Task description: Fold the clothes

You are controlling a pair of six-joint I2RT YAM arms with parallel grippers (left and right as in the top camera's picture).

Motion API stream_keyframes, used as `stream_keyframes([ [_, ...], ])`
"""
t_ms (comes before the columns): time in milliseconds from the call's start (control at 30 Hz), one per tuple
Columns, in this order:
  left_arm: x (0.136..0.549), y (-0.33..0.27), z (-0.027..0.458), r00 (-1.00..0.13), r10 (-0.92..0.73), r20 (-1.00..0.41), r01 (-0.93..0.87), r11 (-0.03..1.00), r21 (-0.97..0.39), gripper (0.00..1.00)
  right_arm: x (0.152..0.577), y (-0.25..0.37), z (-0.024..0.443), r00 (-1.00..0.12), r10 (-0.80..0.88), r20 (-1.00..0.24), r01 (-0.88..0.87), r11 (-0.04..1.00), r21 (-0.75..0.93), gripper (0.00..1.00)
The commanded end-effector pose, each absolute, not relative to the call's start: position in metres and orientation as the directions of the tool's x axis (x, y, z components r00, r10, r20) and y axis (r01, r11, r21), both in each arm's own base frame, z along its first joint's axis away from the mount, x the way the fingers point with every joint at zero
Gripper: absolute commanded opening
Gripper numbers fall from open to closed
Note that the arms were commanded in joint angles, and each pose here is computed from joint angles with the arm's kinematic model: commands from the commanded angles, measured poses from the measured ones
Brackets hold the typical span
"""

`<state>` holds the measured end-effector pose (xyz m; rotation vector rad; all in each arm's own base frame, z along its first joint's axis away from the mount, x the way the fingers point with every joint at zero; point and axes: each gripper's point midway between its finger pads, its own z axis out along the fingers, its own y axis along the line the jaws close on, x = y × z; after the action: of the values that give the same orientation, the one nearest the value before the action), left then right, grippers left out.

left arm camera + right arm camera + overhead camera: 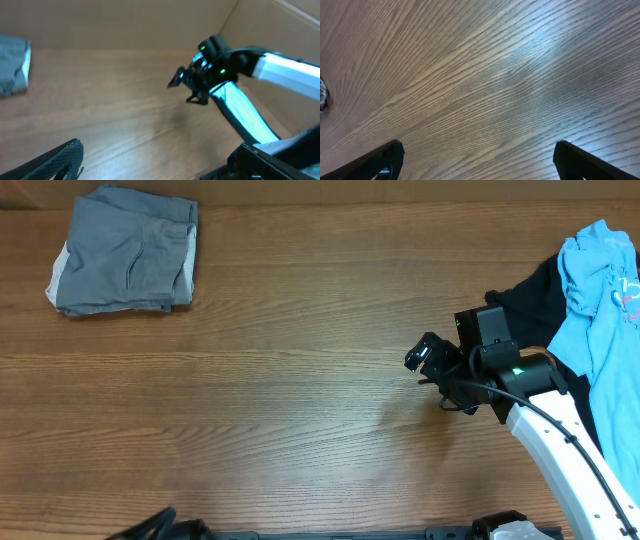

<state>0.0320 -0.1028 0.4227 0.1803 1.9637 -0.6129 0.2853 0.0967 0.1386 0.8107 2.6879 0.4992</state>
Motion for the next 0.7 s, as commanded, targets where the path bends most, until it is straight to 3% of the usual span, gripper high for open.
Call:
stream_keyframes([
  [0, 0.039, -0.095, 0.401, -0.493, -0.140, -0.859, 0.339, 0.878, -0.338, 1.00, 0.289, 0.100, 0.145, -0.802, 0.569, -0.185, 0.459, 0.783, 0.419, 1.00],
  [667, 0.172, -0.071, 0.275, -0.120, -0.090, -0.989, 0.416, 0.900, -0.133, 1.00, 0.289, 0.100, 0.145, -0.801, 0.569, -0.185, 0.459, 0.783, 0.419, 1.00],
])
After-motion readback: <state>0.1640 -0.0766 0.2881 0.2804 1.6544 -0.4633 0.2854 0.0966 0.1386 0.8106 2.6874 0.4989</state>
